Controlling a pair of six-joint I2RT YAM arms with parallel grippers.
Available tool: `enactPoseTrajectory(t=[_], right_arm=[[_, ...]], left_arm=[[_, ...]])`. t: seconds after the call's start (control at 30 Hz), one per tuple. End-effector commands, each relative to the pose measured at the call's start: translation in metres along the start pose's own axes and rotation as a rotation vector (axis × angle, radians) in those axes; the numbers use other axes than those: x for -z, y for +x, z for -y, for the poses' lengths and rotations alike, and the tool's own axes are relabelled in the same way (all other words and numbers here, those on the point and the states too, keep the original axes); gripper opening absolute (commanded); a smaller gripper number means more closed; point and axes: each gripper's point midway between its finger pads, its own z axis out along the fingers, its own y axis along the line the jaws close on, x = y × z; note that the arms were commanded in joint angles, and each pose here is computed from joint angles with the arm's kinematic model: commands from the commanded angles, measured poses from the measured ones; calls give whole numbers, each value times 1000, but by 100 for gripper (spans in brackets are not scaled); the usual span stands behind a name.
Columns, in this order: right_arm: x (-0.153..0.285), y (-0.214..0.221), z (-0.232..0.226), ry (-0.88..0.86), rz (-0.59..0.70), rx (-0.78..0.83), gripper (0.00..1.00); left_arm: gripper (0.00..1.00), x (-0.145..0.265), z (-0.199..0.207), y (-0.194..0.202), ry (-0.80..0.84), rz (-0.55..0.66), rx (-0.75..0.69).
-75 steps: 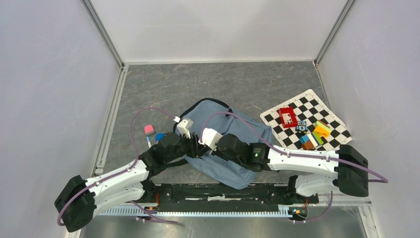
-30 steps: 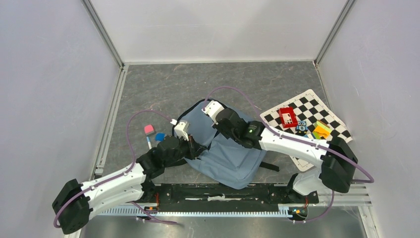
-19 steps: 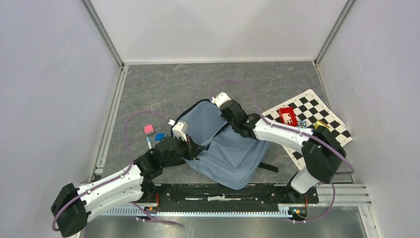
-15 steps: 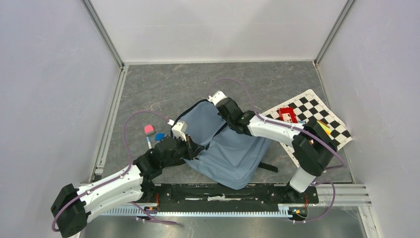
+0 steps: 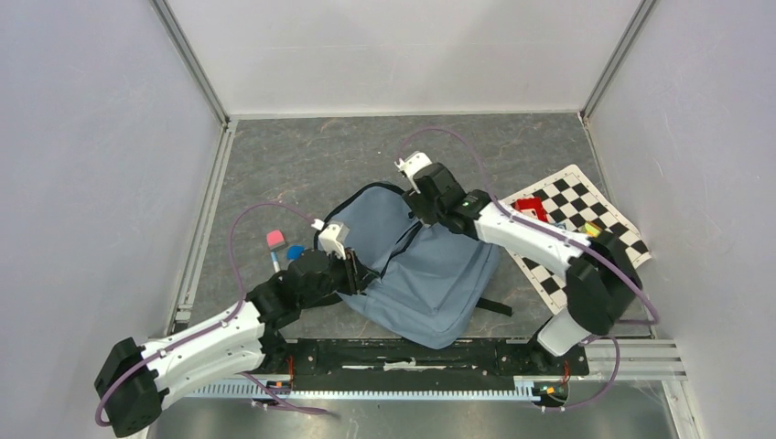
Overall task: Pack the student bag
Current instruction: Unzip the student bag at the center of the board.
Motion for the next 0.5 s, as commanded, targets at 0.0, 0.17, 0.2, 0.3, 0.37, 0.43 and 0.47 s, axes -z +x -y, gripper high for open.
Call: enactPoseTrajectory(t=[0.0,0.17,0.2,0.3,0.37,0.43,0.47], right_arm=[[45,-10,8,-52,63,-123,80],[72,15,20,-26,49,-177,92],[77,20,22,-20,46,-188,94],[86,38,26,-2,22,-216,98],[91,51,27,9,-1,-243,98],[96,63,26,8,-15,-280,98],[97,68,24,2,-19,-302,97]], left_arm=[[48,3,18,-22,42,32,-35],[83,-1,35,-49,48,58,-92],[88,-4,37,-53,43,53,-108],[96,-18,42,-61,8,5,-173],[99,-30,39,-62,-33,-44,-218],[99,-43,34,-62,-74,-82,-251],[99,-48,32,-61,-88,-94,-261]])
